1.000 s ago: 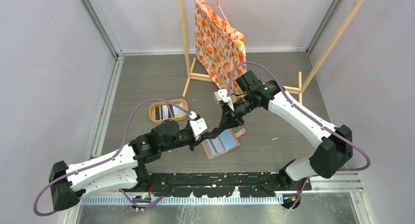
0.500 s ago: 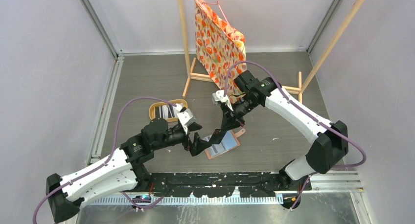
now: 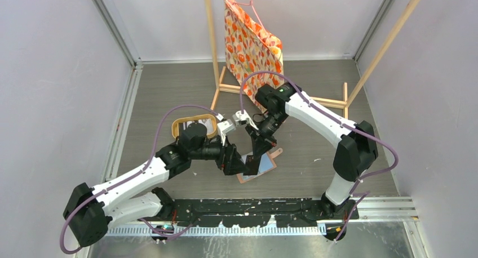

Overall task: Put the credit cards into the card holder
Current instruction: Insert the credit card into the card holder.

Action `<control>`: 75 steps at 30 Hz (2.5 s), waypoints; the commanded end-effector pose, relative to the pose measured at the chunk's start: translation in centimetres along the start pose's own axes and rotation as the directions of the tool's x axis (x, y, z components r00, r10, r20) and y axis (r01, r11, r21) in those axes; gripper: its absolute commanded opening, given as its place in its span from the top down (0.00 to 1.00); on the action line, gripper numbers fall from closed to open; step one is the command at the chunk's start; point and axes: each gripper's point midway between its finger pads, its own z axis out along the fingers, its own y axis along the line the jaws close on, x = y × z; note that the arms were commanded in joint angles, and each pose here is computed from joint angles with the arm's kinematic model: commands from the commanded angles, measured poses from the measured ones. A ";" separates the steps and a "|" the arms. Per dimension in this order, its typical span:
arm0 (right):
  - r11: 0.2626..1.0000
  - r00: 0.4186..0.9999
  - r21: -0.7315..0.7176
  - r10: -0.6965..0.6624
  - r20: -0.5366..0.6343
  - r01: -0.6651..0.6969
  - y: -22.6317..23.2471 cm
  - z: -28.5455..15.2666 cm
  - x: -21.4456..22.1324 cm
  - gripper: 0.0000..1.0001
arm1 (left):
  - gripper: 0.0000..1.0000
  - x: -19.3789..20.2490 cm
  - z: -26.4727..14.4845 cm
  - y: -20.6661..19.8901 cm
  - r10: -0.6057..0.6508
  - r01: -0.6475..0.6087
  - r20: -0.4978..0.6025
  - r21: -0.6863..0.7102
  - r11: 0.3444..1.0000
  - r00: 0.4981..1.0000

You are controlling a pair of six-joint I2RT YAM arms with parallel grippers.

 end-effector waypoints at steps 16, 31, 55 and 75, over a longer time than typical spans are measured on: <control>1.000 1.000 -0.016 -0.005 0.010 0.005 0.7 -0.5 -1.1 0.98 | 0.63 -3.1 1.7 -1.1 0.013 -0.027 0.121 0.107 0.994 0.993; 0.997 0.997 0.044 0.053 0.061 -0.055 0.2 -1.2 -2.2 0.55 | 1.00 -3.4 0.9 -1.2 -0.047 0.026 0.206 0.106 0.994 0.977; 0.917 0.694 0.039 0.271 0.667 -0.396 -1.6 -7.9 -7.5 0.32 | 1.00 -11.7 -6.0 -1.3 -0.211 0.164 0.739 0.138 0.977 0.640; 0.926 0.706 -0.032 0.309 0.638 -0.376 -0.5 -6.4 -8.3 0.64 | 1.00 -13.7 -7.0 -1.5 -0.226 0.162 0.795 0.162 0.974 0.563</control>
